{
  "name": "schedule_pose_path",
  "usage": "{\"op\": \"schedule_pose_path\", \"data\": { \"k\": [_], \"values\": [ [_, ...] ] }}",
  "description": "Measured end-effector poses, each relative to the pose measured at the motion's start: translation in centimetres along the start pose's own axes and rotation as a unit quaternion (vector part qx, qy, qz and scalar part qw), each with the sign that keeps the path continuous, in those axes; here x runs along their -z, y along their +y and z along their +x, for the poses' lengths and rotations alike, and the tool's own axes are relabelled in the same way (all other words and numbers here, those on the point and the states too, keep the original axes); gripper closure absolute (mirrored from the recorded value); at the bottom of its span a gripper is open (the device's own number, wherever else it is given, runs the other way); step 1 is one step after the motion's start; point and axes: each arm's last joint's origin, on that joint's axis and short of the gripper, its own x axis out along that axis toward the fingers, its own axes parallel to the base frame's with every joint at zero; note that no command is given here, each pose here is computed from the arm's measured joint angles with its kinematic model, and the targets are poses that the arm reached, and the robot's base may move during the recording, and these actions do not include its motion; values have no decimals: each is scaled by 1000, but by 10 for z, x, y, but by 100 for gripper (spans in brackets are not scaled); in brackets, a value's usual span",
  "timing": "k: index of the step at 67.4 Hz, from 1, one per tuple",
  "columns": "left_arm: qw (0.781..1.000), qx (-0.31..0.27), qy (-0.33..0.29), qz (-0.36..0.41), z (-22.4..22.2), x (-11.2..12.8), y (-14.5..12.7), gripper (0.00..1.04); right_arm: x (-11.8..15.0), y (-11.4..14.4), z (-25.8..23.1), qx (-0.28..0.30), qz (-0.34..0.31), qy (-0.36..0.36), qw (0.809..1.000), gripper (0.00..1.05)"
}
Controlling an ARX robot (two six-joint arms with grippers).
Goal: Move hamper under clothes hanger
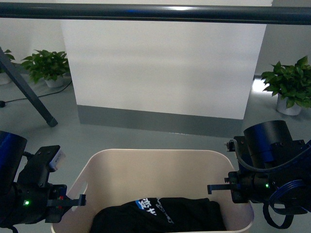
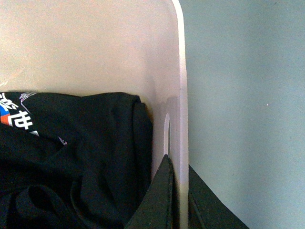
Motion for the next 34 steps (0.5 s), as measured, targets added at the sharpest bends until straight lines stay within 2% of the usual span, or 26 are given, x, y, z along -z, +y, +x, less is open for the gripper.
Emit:
{"op": "schedule_pose_path", "data": {
  "k": [24,34],
  "values": [
    [1000,-2,6,4,-1,5,-3,101,7,8,1,-3,-8,2,1000,101],
    [1000,12,7,9,-1,6,-5,82,12,9,5,-2,-11,7,1000,101]
  ]
}}
